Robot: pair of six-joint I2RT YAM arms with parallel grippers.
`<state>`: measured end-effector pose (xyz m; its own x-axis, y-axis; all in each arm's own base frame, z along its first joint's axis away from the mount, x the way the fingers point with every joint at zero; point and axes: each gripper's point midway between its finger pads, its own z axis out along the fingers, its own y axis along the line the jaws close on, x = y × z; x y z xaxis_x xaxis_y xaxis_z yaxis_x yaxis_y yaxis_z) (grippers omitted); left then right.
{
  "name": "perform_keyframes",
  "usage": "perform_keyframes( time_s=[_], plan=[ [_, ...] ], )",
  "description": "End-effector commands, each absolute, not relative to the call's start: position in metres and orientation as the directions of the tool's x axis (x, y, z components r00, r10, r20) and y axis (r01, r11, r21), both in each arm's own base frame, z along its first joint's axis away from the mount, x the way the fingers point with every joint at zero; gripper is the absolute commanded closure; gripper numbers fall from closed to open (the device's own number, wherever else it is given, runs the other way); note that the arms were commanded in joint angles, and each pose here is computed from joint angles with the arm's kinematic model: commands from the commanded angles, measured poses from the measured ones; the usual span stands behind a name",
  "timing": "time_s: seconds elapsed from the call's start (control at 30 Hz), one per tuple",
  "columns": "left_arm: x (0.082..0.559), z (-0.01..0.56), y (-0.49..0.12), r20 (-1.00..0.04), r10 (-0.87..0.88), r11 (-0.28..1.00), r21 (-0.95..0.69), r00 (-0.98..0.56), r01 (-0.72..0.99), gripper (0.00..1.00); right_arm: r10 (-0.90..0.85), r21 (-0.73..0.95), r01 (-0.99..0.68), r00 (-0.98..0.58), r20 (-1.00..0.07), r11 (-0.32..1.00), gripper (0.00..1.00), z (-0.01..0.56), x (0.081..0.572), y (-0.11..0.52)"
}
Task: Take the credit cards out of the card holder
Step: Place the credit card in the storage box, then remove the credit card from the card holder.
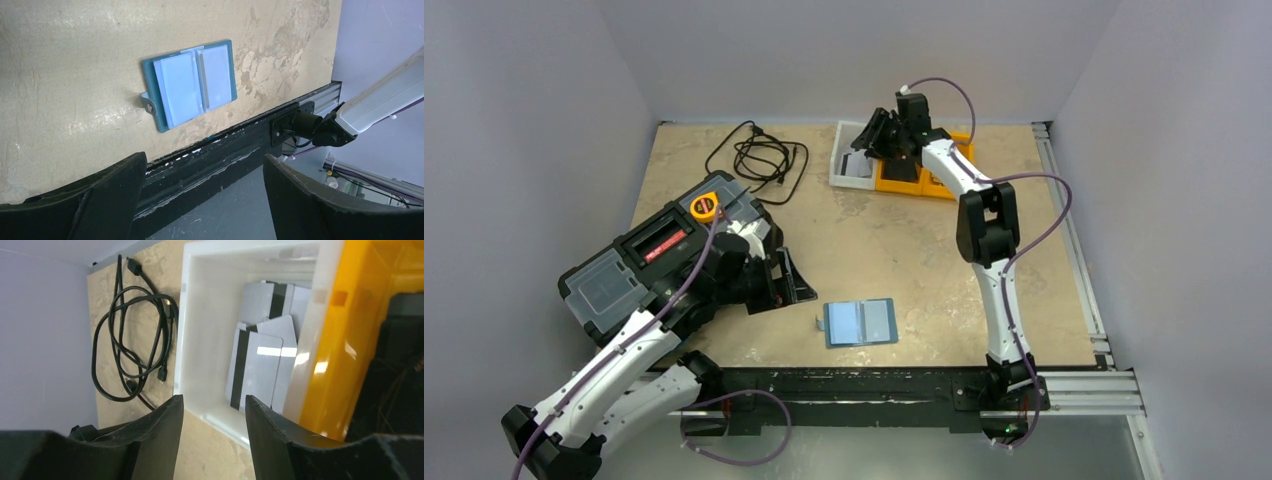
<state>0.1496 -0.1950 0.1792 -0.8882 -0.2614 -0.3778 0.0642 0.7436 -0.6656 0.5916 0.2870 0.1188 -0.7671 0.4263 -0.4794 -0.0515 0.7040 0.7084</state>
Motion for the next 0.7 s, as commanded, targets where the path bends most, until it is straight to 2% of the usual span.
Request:
perform_keyframes(
  time_s=[0.0,0.23,0.67],
  plan=[
    [0.154,0.195,-0.205,-0.425,-0.232,0.728,-0.673,-0.875,0.134,0.14,0.439,0.687,-0.102,-0.699,-0.564,0.72,0.49,0.194,0.575,0.272],
    [0.154,0.189,-0.229,-0.457,-0.133,0.779,-0.597,-0.879,0.193,0.15,0.426,0.66,-0.088,-0.699,-0.575,0.746,0.39,0.215,0.515,0.247],
    [0.142,0.16,-0.3,-0.453,0.093,0.821,-0.468,-0.886,0.326,0.17,0.417,0.664,-0.038,-0.752,-0.511,0.747,0.39,0.181,0.36,0.2]
  ],
)
